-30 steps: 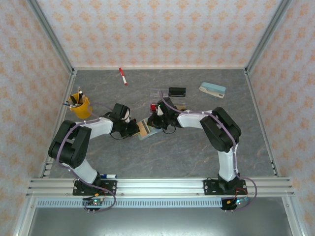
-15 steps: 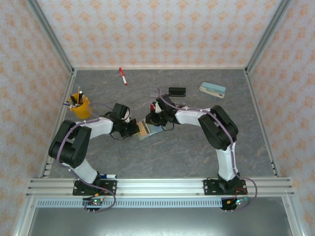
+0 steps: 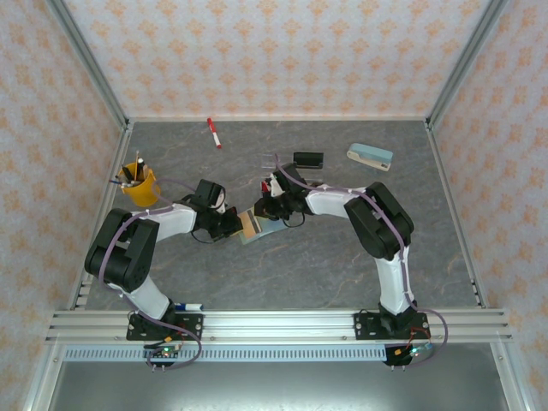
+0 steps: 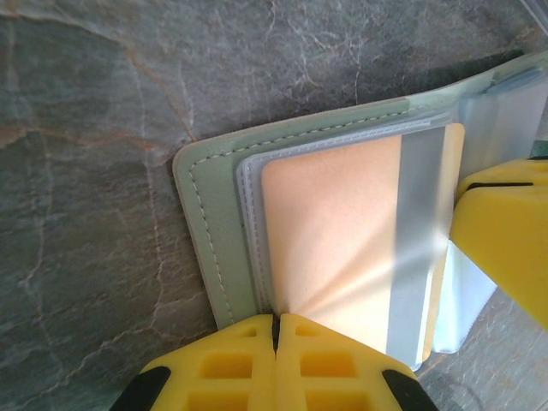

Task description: Take the credit cards out of the card holder

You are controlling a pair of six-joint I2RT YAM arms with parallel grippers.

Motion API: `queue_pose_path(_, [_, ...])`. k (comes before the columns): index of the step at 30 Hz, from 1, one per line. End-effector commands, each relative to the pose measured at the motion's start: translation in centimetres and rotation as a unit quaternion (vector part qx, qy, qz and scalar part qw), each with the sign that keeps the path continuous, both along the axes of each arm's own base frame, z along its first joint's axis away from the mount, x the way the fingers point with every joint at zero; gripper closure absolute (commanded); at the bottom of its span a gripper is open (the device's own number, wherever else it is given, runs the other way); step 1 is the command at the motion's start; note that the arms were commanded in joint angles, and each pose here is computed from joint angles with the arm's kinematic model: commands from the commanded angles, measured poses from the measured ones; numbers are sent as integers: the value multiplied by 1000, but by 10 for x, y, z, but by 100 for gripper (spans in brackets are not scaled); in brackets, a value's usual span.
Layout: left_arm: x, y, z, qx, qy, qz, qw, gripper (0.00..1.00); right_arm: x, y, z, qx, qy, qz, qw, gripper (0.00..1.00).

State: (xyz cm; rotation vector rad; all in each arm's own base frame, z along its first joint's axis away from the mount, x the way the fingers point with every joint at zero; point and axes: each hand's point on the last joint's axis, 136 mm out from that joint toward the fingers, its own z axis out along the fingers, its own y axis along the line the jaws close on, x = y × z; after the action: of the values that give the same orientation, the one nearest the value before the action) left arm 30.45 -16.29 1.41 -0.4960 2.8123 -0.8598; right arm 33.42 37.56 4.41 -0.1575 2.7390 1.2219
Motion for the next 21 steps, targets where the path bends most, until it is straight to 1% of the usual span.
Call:
queue_pose_path(1, [-45,36,-57,97,101,17,990,100,-29,17,-4,7,27,62,998,89])
queue_pose_path(8, [-44,32,-56,82,99,15,992,100,-38,20,-15,-17,28,76,997,88])
queue_pose_path(17, [-40,25,-53,62,91,11,994,100,-56,14,-26,-104,-5,122,987,88])
queue_pose_path(21, [-40,23,-52,58,89,10,994,100,-58,14,-25,-108,-8,128,986,88])
